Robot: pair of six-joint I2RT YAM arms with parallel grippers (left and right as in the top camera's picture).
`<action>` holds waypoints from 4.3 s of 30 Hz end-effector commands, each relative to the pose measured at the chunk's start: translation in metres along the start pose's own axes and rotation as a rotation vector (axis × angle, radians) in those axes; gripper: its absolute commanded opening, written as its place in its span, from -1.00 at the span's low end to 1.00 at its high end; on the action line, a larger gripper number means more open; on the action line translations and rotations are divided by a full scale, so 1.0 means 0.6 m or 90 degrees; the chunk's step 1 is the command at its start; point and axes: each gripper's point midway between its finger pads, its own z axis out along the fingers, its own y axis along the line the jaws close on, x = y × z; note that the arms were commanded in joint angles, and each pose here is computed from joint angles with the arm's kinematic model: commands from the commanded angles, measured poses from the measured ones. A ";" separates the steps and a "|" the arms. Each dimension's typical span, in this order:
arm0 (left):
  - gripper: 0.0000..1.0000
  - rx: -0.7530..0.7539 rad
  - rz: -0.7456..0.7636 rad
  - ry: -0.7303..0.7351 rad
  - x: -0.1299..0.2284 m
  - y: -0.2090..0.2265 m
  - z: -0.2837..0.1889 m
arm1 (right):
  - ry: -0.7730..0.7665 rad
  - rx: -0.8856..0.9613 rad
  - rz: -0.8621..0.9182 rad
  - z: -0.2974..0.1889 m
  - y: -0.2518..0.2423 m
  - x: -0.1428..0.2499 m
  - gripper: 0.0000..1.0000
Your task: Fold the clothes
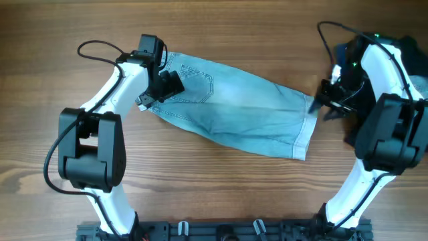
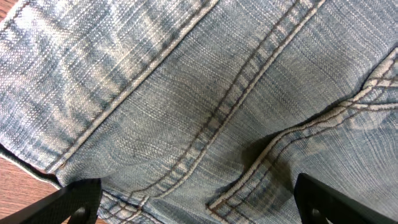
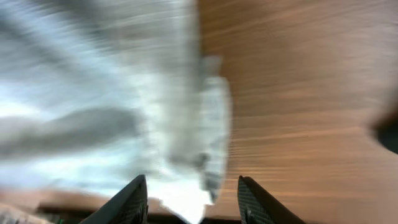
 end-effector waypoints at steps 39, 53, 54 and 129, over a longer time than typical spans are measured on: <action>0.99 0.117 -0.165 -0.091 -0.099 0.150 -0.175 | -0.028 0.083 -0.211 0.089 0.239 0.197 -0.12; 0.99 0.114 -0.166 -0.089 -0.097 0.152 -0.174 | -0.135 -0.011 -0.161 0.172 0.231 0.186 -0.06; 1.00 0.114 -0.166 -0.089 -0.097 0.152 -0.174 | -0.136 -0.015 -0.160 0.178 0.230 0.185 -0.06; 1.00 0.106 -0.167 -0.087 -0.095 0.155 -0.173 | -0.226 -0.131 -0.243 0.081 0.280 0.221 -0.07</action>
